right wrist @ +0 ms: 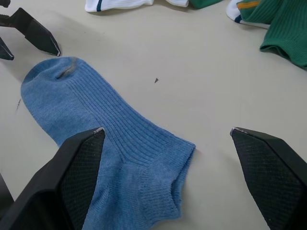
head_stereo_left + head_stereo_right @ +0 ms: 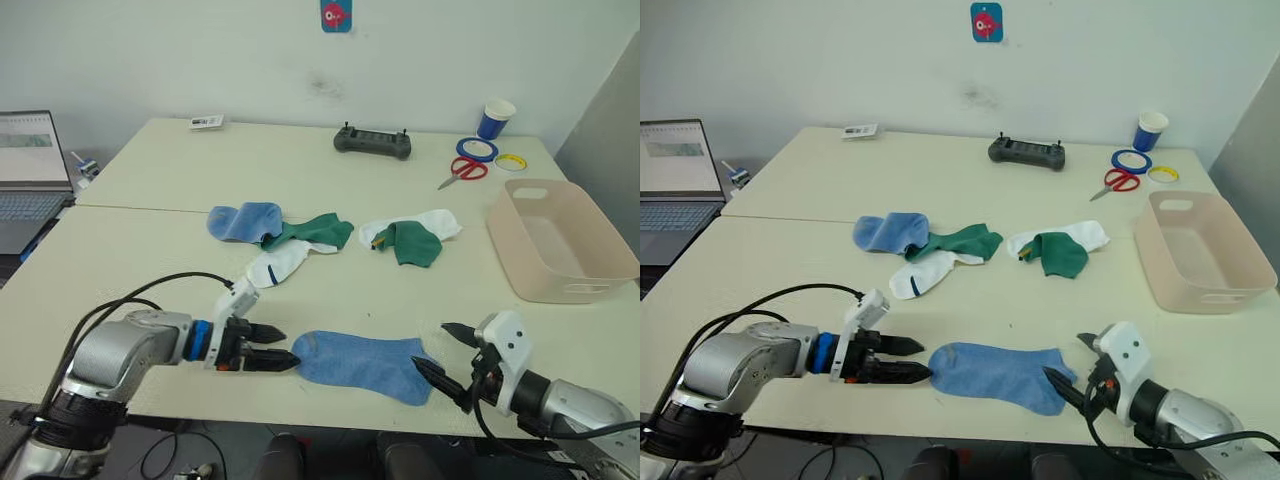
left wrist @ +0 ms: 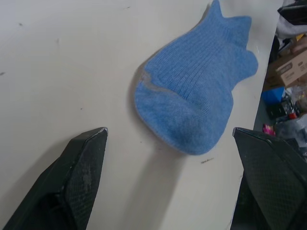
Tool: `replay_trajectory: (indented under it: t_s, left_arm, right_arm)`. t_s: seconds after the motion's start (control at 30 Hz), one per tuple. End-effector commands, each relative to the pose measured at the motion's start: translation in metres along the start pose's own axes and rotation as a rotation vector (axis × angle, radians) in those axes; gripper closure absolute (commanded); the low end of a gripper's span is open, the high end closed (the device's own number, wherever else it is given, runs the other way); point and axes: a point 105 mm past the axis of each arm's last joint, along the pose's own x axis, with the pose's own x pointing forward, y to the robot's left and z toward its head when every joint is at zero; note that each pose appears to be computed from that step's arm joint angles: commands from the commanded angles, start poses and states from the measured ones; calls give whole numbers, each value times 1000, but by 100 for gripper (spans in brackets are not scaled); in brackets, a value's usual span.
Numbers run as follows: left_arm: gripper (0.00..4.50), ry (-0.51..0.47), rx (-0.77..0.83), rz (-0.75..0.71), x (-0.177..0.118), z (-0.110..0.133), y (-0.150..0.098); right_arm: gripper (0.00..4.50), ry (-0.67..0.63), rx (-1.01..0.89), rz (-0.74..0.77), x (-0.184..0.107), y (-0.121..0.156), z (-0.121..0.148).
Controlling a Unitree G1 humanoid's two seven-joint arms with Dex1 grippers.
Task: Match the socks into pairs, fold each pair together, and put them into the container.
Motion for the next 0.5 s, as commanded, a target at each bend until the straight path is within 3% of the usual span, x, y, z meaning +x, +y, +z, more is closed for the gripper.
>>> replay_trajectory:
  t_s: [0.03,0.2,0.43,0.5]
  left_arm:
    - [53,20,-15,2,8,-6,-9]
    - [186,29,-42,-9,19,-13,-16]
    - [404,13,-49,-17,26,-11,-22]
    - [450,11,-44,-9,25,-11,-22]
  right_arm:
    - [0,-21,-34,-17,-2,4,4]
    - [0,26,-31,-68,-4,-1,-7]
    - [0,93,55,-128,-1,-7,-30]
    - [39,124,79,-131,1,-6,-39]
